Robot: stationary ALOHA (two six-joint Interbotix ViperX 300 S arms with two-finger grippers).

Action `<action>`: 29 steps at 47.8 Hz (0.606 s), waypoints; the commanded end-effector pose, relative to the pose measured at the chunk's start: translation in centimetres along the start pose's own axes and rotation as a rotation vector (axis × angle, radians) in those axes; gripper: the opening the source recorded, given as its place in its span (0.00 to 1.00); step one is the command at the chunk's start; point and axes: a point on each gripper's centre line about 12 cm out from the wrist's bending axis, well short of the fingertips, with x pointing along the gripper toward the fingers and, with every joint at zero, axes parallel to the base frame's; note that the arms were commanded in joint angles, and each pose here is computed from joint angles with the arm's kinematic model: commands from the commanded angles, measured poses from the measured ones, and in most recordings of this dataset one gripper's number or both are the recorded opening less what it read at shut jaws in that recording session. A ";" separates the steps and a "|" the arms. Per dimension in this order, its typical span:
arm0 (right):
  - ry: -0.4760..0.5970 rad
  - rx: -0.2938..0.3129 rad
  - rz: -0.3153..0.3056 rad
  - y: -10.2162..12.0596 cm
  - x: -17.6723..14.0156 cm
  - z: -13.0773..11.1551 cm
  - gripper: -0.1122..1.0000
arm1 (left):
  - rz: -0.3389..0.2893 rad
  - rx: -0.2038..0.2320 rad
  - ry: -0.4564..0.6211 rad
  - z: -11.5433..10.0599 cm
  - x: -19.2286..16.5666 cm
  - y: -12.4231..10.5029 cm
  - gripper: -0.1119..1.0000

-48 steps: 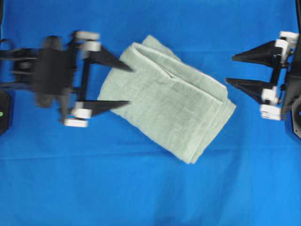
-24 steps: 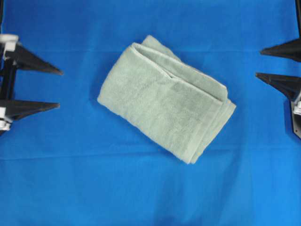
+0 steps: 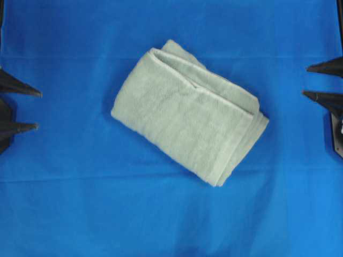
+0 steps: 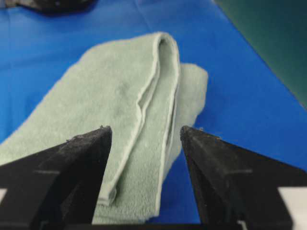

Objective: Fold a bath towel.

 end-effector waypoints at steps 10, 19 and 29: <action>0.003 0.019 0.001 0.1 0.1 0.2 0.66 | 0.035 -0.003 0.016 0.0 0.1 0.5 0.74; 0.006 0.016 -0.001 0.1 0.1 0.2 0.66 | 0.035 -0.003 0.013 0.1 0.1 0.5 0.74; 0.006 0.016 0.001 0.1 0.1 0.2 0.66 | 0.035 -0.003 0.010 0.1 0.1 0.5 0.74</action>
